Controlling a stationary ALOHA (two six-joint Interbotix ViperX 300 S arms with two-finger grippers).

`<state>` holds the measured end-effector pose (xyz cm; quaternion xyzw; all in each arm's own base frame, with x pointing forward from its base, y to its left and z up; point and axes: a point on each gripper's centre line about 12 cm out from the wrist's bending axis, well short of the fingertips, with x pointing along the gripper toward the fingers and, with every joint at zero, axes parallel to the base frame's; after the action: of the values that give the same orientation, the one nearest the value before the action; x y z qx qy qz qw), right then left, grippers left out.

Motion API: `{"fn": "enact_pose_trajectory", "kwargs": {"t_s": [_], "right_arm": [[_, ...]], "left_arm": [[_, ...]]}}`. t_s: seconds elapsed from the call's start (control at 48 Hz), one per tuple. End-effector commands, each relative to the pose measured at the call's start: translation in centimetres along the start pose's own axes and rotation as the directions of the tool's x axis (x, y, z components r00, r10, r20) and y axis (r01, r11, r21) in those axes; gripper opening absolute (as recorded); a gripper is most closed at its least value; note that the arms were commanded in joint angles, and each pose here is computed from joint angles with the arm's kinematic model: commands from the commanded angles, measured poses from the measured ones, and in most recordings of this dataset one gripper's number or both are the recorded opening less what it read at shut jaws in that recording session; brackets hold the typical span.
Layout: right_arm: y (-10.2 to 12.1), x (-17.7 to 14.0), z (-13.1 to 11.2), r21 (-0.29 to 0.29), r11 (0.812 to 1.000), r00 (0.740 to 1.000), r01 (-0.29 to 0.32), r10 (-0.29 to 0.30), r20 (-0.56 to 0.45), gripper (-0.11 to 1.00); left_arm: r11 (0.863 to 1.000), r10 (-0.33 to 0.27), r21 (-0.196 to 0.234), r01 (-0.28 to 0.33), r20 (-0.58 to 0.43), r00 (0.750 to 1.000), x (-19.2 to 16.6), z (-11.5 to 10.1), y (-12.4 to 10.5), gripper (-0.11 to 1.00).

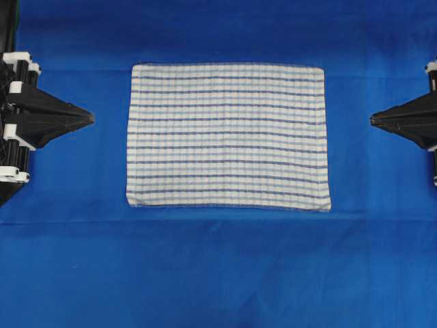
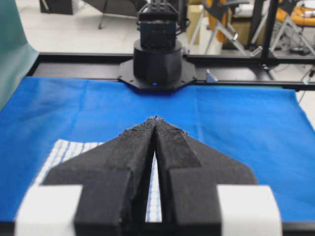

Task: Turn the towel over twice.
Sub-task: 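Move both grippers to the towel's far corners and pinch them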

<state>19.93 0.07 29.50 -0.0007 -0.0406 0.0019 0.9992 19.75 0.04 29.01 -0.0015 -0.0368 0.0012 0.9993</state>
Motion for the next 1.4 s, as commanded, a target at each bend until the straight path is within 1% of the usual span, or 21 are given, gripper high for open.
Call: {"fn": "enact_pose_trajectory", "kwargs": {"t_s": [0.0,0.062,0.146,0.271,0.438,0.604,0.646,0.708,0.771,0.792,0.833,0.896,0.917,0.958,1.021,1.062,1.104,1.125,1.25,1.312,1.375], "right_arm": [[-0.3,0.3,1.0,0.008,1.000,1.000,0.014,-0.014,0.025,0.00],[-0.5,0.6,0.8,0.007,1.000,1.000,0.025,-0.025,-0.011,0.00],[-1.1,1.0,0.5,0.006,0.998,0.996,0.055,-0.054,-0.066,0.00],[-2.9,1.8,-0.5,0.004,0.991,0.979,0.135,-0.133,-0.152,0.00],[-5.8,2.3,-2.6,0.011,0.966,0.937,0.256,-0.246,-0.247,0.00],[-8.4,2.8,-4.9,0.007,0.936,0.880,0.352,-0.329,-0.341,0.00],[-9.0,2.9,-5.6,0.005,0.928,0.863,0.372,-0.344,-0.369,0.00],[-9.9,3.2,-6.6,0.001,0.917,0.835,0.398,-0.362,-0.415,0.00],[-10.9,3.4,-7.6,-0.002,0.905,0.803,0.426,-0.379,-0.460,0.01],[-11.2,3.5,-7.9,-0.003,0.901,0.793,0.435,-0.385,-0.472,0.01],[-11.6,3.6,-8.5,-0.005,0.894,0.776,0.448,-0.391,-0.494,0.04],[-12.5,3.6,-9.6,-0.007,0.882,0.749,0.472,-0.405,-0.525,0.20],[-12.8,3.6,-10.1,-0.009,0.877,0.735,0.481,-0.409,-0.542,0.26],[-13.3,3.6,-10.8,-0.013,0.871,0.718,0.492,-0.414,-0.559,0.40],[-13.9,3.5,-11.7,-0.015,0.860,0.695,0.509,-0.422,-0.582,0.57],[-14.3,3.5,-12.3,-0.018,0.856,0.683,0.517,-0.426,-0.593,0.65],[-14.6,3.5,-12.8,-0.021,0.852,0.671,0.523,-0.428,-0.605,0.66],[-14.8,3.5,-13.3,-0.023,0.850,0.663,0.527,-0.427,-0.615,0.65],[-15.4,3.5,-14.7,-0.028,0.842,0.635,0.538,-0.427,-0.644,0.58],[-15.6,3.6,-15.5,-0.029,0.840,0.623,0.541,-0.424,-0.658,0.59],[-15.9,3.6,-16.4,-0.028,0.836,0.610,0.547,-0.422,-0.670,0.59]], "left_arm": [[1.000,0.007,-0.001,-0.007,0.006,1.000,0.3,0.7,0.1,0.00],[1.000,0.012,0.001,-0.012,-0.003,1.000,0.3,0.6,0.2,0.00],[0.999,0.036,0.004,-0.036,-0.012,0.999,0.4,0.4,0.7,0.00],[0.995,0.099,0.009,-0.099,-0.044,0.994,0.6,-0.3,2.0,0.00],[0.983,0.181,0.016,-0.180,-0.121,0.976,1.2,-2.2,3.9,0.00],[0.966,0.257,0.022,-0.258,-0.201,0.945,1.8,-4.3,5.8,0.02],[0.960,0.279,0.024,-0.280,-0.218,0.935,1.9,-4.8,6.4,0.06],[0.949,0.311,0.024,-0.315,-0.247,0.918,1.9,-5.8,7.3,0.19],[0.937,0.343,0.026,-0.349,-0.269,0.900,1.9,-6.7,8.2,0.37],[0.933,0.353,0.027,-0.359,-0.274,0.895,1.9,-7.0,8.5,0.44],[0.925,0.371,0.029,-0.380,-0.288,0.883,1.9,-7.9,9.1,0.57],[0.915,0.392,0.031,-0.403,-0.305,0.868,1.9,-8.9,9.7,0.75],[0.912,0.399,0.032,-0.410,-0.309,0.863,1.9,-9.1,10.0,0.80],[0.906,0.408,0.033,-0.421,-0.325,0.853,2.0,-9.9,10.4,0.87],[0.896,0.425,0.036,-0.442,-0.353,0.833,2.2,-11.0,11.1,0.86],[0.891,0.433,0.038,-0.453,-0.371,0.821,2.3,-11.8,11.6,0.86],[0.884,0.443,0.040,-0.465,-0.387,0.809,2.3,-12.5,12.0,0.85],[0.881,0.447,0.040,-0.471,-0.396,0.803,2.4,-12.9,12.3,0.86],[0.864,0.469,0.044,-0.502,-0.435,0.769,2.5,-14.9,13.5,0.86],[0.854,0.481,0.046,-0.519,-0.453,0.751,2.4,-15.9,14.1,0.86],[0.847,0.487,0.047,-0.529,-0.468,0.738,2.4,-16.7,14.5,0.86]]}}
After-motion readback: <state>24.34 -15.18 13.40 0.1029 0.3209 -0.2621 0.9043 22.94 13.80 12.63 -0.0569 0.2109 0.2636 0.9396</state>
